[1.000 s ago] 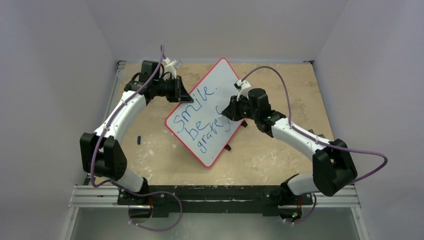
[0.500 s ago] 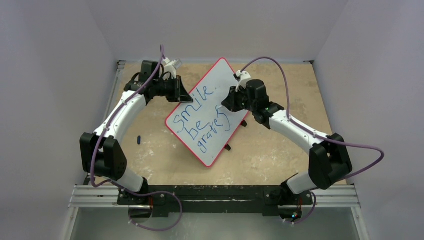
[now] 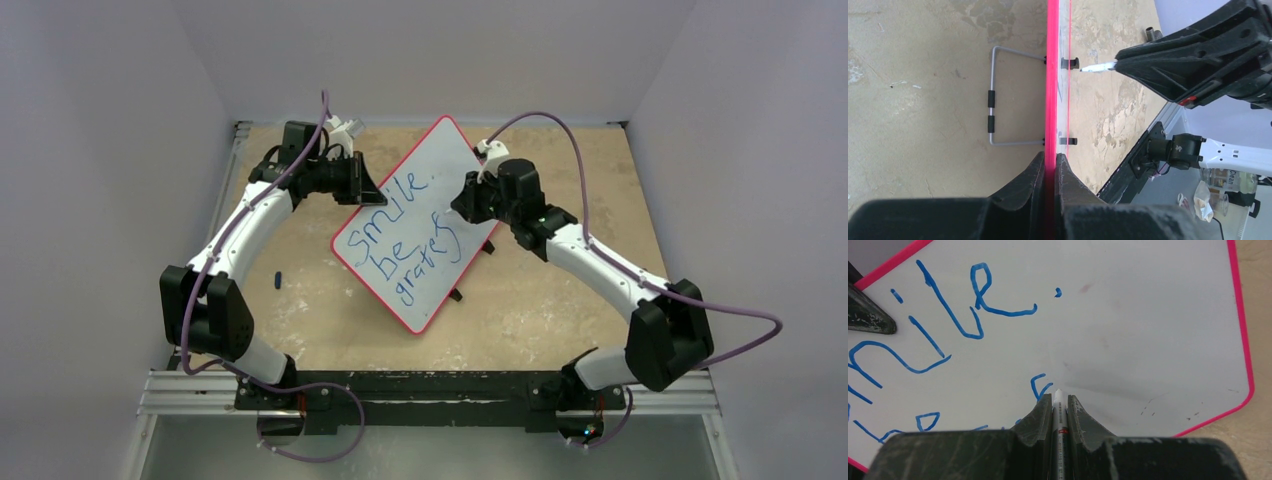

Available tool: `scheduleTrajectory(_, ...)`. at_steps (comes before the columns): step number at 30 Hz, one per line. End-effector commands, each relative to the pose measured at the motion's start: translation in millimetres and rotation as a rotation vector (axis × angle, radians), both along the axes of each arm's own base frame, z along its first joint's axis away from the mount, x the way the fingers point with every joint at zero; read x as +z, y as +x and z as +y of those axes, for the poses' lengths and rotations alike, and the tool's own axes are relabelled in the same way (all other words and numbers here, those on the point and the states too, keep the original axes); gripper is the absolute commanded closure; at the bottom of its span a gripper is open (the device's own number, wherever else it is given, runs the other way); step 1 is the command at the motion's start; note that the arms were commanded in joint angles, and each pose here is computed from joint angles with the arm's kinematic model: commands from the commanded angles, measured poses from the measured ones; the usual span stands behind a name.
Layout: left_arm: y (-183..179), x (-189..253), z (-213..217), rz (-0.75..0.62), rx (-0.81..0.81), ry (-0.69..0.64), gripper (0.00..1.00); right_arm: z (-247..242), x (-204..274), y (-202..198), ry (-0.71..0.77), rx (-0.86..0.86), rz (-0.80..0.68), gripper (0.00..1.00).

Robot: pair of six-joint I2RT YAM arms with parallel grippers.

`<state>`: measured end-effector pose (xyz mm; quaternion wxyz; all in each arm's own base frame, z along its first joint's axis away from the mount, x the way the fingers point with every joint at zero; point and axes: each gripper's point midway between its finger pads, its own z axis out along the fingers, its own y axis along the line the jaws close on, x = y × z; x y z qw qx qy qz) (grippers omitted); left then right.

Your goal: Write a sentence on the whiteboard

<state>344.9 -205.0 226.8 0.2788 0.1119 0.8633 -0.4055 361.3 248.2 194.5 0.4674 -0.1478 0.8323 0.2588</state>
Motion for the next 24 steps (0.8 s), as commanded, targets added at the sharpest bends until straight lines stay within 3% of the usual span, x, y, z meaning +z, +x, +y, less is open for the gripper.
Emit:
scheduleTrajectory(1, 7.3, 27.7, 3.6, -0.133, 0.009, 0.007, 1.00, -18.5, 28.4, 1.6, -0.012, -0.040, -0.096, 1.00)
scheduleTrajectory(24, 3.9, 33.3, 4.0, -0.148, 0.008, 0.001, 1.00, -10.8, 13.8, 16.3, 0.018, -0.015, -0.049, 1.00)
